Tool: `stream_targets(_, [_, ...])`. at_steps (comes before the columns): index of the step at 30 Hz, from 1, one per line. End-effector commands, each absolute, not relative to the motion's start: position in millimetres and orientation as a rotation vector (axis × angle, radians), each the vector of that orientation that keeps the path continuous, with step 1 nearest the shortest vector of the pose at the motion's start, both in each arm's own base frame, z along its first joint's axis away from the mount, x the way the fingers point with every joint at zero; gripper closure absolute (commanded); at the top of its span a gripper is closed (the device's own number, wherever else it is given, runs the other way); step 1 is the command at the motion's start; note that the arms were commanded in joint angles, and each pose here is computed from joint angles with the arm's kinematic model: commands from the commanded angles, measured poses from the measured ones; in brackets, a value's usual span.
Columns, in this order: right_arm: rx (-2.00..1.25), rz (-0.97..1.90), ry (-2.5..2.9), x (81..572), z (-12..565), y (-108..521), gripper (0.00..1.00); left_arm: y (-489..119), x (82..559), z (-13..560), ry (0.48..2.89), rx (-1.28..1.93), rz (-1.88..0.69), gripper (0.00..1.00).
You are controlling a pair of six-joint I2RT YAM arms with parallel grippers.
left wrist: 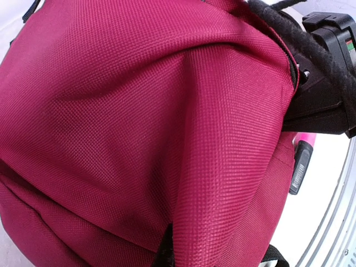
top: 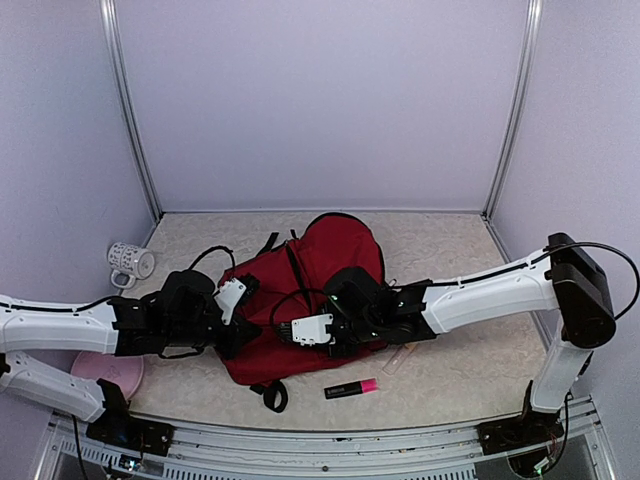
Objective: Pack the student bag
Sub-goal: Zip the student bag into the largest pocket of the bag.
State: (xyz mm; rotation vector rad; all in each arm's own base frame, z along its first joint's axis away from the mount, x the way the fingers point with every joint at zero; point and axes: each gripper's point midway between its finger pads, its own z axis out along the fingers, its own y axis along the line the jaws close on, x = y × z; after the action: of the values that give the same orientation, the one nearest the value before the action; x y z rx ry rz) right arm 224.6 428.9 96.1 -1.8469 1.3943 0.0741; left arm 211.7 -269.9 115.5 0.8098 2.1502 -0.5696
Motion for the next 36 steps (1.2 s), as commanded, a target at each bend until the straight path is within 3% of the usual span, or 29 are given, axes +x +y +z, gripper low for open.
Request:
stream_targets(1, [-1.779,0.095,1.442,226.9,116.2,428.7,1.0,-271.9,210.5,127.0,2.119,0.78,-0.616,1.0])
stream_targets(17, [-1.311,0.656,1.764,238.4,154.9,340.7,1.0,-249.8,223.6,126.2,2.14,0.685,-0.501,1.0])
stream_targets(24, [-1.226,0.715,1.8,234.2,151.0,322.1,1.0,-272.7,209.8,142.2,2.087,0.74,-0.664,1.0])
stream_targets(36, [-0.755,0.788,1.961,311.9,148.9,252.8,1.0,-249.9,212.2,150.4,2.079,0.653,-0.617,1.0])
